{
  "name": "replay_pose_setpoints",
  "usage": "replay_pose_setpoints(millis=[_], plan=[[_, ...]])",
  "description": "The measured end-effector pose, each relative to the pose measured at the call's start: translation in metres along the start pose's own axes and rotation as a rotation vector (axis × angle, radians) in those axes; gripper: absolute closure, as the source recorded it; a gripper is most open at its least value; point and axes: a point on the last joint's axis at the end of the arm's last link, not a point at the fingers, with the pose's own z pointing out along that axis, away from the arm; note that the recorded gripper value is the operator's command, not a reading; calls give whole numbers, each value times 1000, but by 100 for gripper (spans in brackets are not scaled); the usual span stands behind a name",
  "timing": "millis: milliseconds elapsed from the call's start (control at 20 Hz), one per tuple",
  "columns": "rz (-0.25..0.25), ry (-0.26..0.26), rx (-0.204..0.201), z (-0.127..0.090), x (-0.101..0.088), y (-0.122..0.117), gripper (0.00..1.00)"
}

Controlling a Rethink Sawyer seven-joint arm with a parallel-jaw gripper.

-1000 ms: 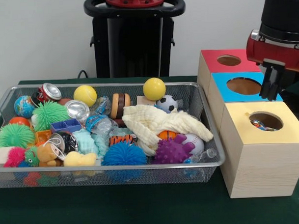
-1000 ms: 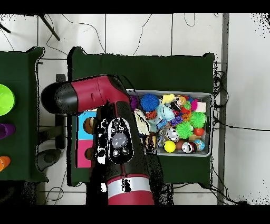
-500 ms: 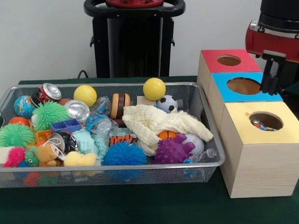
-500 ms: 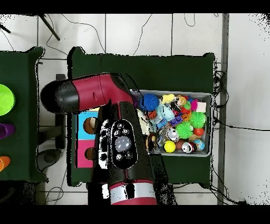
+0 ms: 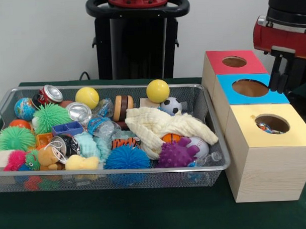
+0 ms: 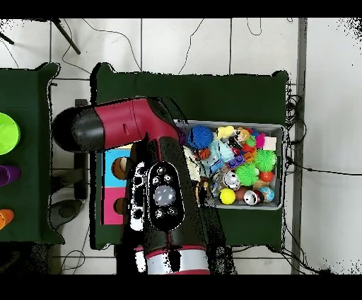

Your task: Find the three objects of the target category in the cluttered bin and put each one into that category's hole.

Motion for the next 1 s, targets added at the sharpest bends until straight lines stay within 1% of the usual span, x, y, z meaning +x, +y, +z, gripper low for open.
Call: replay_pose_setpoints(millis=[400,1000], plan=[[-6,-25,-15,-18,-1,6,100],[-35,-47,-32,-37,12,23,100]])
